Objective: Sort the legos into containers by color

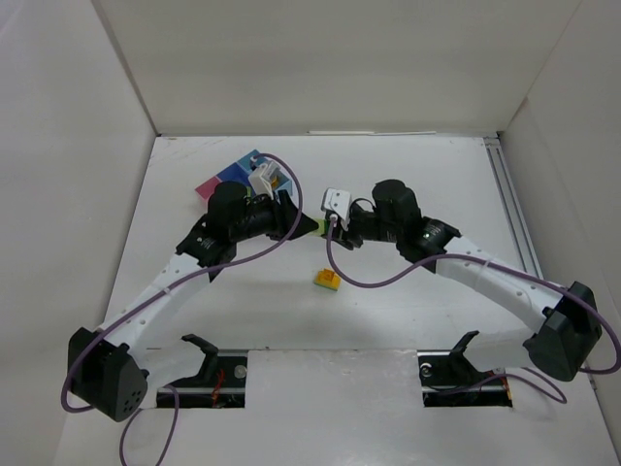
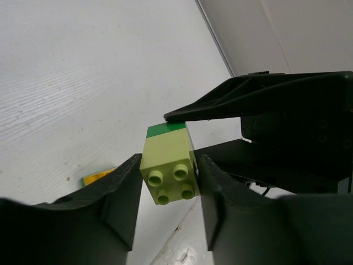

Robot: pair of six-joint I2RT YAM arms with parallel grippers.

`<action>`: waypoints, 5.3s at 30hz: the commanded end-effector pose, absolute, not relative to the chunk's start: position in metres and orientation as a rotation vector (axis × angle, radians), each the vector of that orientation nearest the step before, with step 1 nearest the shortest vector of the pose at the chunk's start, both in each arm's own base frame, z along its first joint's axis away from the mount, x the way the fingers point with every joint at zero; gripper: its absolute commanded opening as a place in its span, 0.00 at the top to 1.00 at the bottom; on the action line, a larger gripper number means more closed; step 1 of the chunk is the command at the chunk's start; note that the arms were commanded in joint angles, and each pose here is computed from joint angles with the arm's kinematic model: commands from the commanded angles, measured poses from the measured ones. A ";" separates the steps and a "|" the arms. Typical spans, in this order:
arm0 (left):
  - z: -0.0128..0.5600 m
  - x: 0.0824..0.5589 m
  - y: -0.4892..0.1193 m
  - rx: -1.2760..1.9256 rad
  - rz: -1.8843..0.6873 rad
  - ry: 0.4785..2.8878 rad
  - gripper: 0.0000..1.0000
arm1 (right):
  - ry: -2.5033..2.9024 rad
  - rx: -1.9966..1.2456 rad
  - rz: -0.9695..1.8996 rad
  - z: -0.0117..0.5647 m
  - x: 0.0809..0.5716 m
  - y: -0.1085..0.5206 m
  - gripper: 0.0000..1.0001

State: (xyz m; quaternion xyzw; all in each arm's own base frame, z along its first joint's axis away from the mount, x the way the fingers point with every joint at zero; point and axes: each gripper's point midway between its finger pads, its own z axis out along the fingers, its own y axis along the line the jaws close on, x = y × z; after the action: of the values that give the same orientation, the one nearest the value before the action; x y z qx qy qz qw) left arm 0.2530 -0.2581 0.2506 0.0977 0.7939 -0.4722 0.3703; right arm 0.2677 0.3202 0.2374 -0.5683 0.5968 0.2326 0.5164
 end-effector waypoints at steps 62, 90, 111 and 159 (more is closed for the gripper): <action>0.228 0.305 -0.029 -0.914 -0.102 2.086 0.89 | 1.528 -0.945 0.437 0.205 0.470 0.531 1.00; 0.241 0.301 -0.027 -0.912 -0.126 2.036 0.88 | 1.447 -1.133 0.629 0.198 0.425 0.567 1.00; 0.248 0.296 -0.022 -0.917 -0.119 2.008 0.87 | 1.446 -1.152 0.620 0.183 0.415 0.583 0.64; 0.336 0.258 -0.224 0.264 -1.208 1.917 0.88 | 0.964 -1.159 0.741 0.317 0.258 0.351 0.18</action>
State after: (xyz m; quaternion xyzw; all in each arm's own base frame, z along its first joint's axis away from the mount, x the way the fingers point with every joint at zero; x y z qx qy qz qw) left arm 0.2710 -0.2050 0.3105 0.0357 0.8062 -0.4374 0.3969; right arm 0.2545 0.3573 0.2766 -0.5466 0.4540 0.3492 0.6109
